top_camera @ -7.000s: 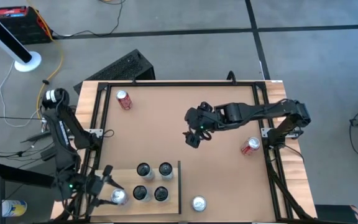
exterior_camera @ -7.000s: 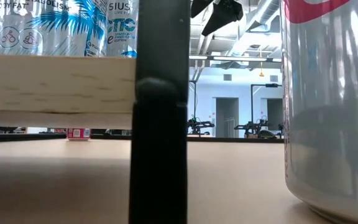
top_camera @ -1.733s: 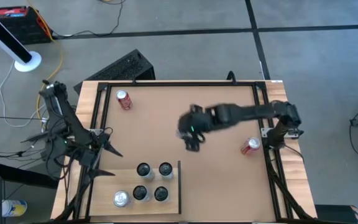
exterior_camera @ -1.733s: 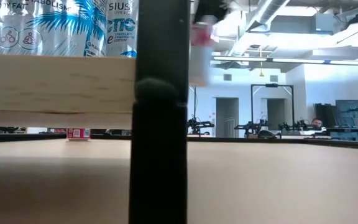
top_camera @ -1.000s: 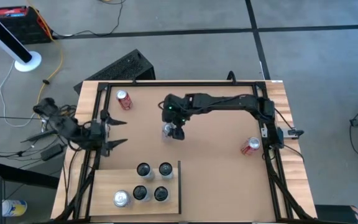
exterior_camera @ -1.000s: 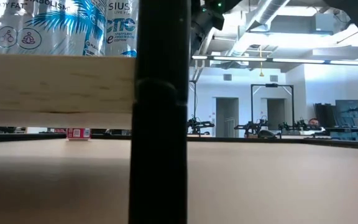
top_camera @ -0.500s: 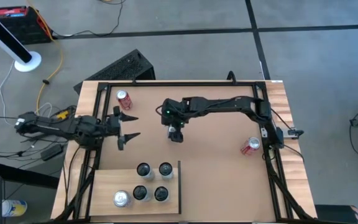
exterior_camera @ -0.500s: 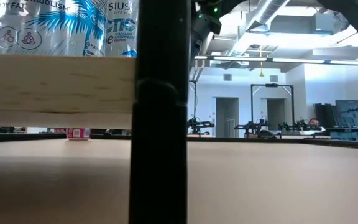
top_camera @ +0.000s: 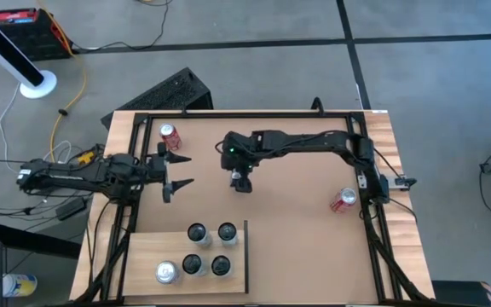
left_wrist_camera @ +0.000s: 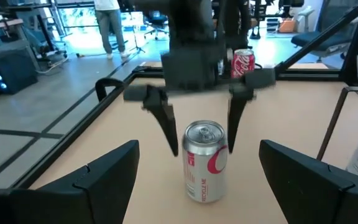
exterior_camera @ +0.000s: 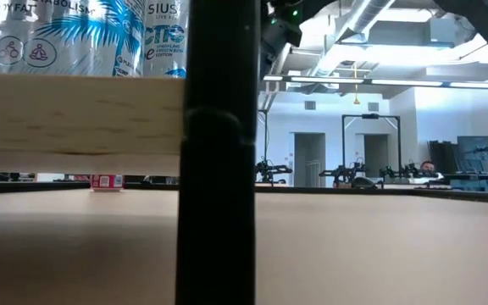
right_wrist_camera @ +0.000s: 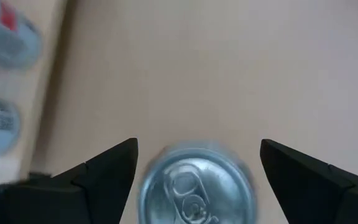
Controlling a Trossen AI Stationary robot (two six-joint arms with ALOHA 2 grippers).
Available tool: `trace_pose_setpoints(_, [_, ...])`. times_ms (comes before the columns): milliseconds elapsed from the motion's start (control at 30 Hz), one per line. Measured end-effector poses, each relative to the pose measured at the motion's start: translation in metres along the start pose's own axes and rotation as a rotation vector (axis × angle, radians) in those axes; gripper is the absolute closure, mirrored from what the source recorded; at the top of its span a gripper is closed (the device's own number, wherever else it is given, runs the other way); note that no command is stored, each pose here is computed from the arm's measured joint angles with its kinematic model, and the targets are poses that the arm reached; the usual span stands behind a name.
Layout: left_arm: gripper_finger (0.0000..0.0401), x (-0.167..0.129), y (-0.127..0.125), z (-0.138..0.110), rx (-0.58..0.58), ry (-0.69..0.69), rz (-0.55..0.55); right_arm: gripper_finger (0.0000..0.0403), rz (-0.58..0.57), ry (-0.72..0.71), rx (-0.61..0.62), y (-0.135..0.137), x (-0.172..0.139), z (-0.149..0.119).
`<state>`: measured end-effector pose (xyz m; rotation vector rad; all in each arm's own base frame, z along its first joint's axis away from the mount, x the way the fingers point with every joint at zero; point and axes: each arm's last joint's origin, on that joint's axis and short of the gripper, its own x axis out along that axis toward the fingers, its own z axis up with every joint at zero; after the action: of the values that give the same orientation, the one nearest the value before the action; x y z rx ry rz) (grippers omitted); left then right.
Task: Place canned beverage on shelf
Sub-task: Put the silver soda can on the shelf aligned with the other silver soda can
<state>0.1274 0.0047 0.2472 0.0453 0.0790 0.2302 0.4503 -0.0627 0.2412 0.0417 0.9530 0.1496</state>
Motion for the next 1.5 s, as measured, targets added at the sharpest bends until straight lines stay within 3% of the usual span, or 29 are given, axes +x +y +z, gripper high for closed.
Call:
trace_pose_setpoints(200, [0.0085, 0.007, 0.002, -0.004, 0.035, 0.037, -0.01, 0.0043, -0.014, -0.123, -0.054, 0.0, -0.026, 0.013])
trace_pose_setpoints(367, [0.0086, 0.025, 0.0, -0.006, 0.079, 0.035, -0.096, 0.0043, -0.093, -0.14, -0.047, 0.004, -0.084, 0.014])
trace_pose_setpoints(567, [0.0086, 0.053, 0.004, -0.003, 0.163, -0.104, -0.292, 0.0043, -0.196, -0.124, 0.013, 0.021, -0.162, -0.001])
trace_pose_setpoints(733, [0.0086, 0.082, 0.017, -0.006, 0.139, -0.151, -0.395, 0.0042, -0.24, -0.08, 0.077, 0.042, -0.192, -0.03])
trace_pose_setpoints(867, [0.0086, 0.115, 0.032, -0.008, 0.088, -0.085, -0.428, 0.0042, -0.301, -0.093, 0.101, 0.059, -0.196, -0.072])
trace_pose_setpoints(1000, [0.0086, 0.148, 0.035, -0.01, 0.045, -0.033, -0.482, 0.0042, -0.341, -0.272, 0.077, 0.074, -0.184, -0.114])
trace_pose_setpoints(1200, [0.0086, 0.183, 0.031, -0.02, 0.029, 0.022, -0.51, 0.0042, -0.292, -0.499, -0.017, 0.093, -0.153, -0.169])
trace_pose_setpoints(1367, [0.0086, 0.201, 0.031, -0.033, 0.023, 0.06, -0.49, 0.0042, -0.256, -0.484, -0.041, 0.101, -0.138, -0.203])
trace_pose_setpoints(1500, [0.0086, 0.206, 0.033, -0.039, 0.024, 0.063, -0.423, 0.0042, -0.242, -0.493, -0.025, 0.103, -0.138, -0.212])
